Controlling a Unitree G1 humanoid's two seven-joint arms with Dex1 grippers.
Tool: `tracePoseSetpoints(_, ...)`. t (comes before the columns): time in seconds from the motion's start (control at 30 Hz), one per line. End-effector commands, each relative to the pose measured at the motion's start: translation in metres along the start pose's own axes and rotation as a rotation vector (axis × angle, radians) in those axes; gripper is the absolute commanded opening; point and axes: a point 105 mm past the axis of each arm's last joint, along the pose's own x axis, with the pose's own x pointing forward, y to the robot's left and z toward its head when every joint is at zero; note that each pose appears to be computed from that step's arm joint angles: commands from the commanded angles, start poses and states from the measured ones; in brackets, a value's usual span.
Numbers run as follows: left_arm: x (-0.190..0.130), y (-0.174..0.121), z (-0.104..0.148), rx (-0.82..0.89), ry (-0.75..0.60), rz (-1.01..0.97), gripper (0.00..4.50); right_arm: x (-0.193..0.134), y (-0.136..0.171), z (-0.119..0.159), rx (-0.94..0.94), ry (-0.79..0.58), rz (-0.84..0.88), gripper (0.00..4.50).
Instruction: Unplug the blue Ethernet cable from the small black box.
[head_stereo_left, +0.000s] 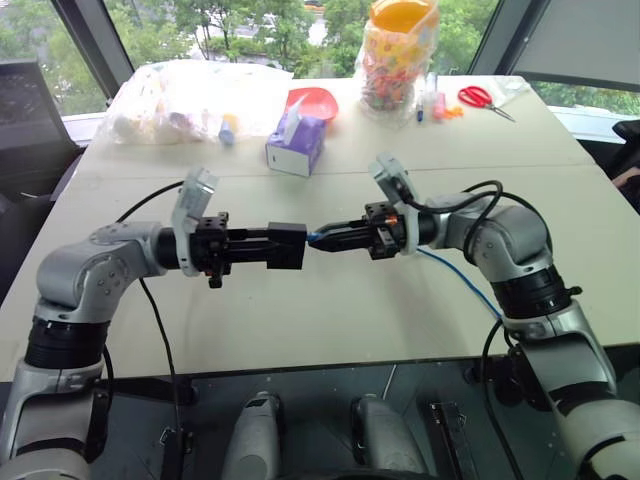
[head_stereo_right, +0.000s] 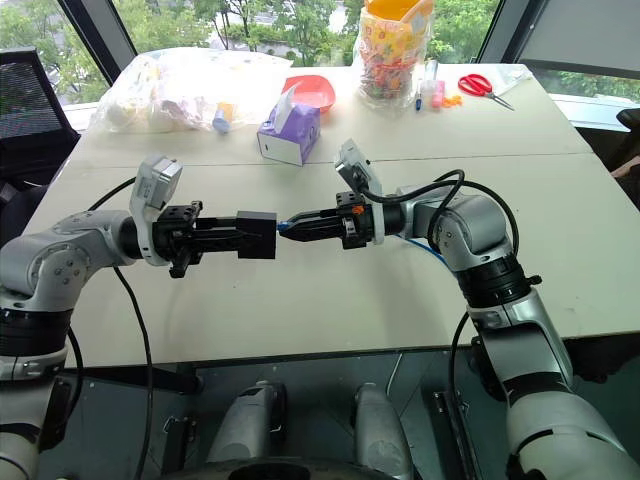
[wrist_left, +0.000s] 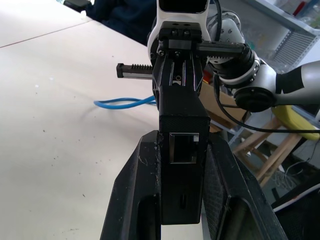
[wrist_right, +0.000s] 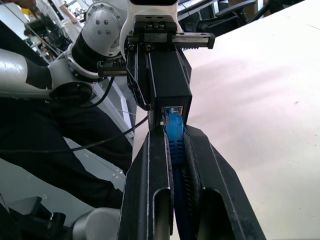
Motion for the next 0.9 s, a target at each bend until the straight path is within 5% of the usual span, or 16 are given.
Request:
tracePoseSetpoints(0.03,-0.023,-0.001,0.016,0.063,-0.022,0.044,0.49,-0.049,-0.019,0.006,0.013,0.004,-0.237,0.01)
tracePoseSetpoints(0.2,-0.018,-0.003,0.018,0.065,-0.028,0.019,0.49,-0.028,0.000,0.030,0.004,-0.072,-0.147,2.19)
tracePoseSetpoints(0.37,-0.010,-0.009,0.019,0.061,-0.041,-0.019,0.49,-0.014,0.015,0.049,0.048,-0.156,-0.066,2.19)
tracePoseSetpoints(0.9,-0.009,-0.007,0.024,0.066,-0.069,-0.012,0.49,0.006,0.020,0.028,0.036,-0.062,-0.039,2.19)
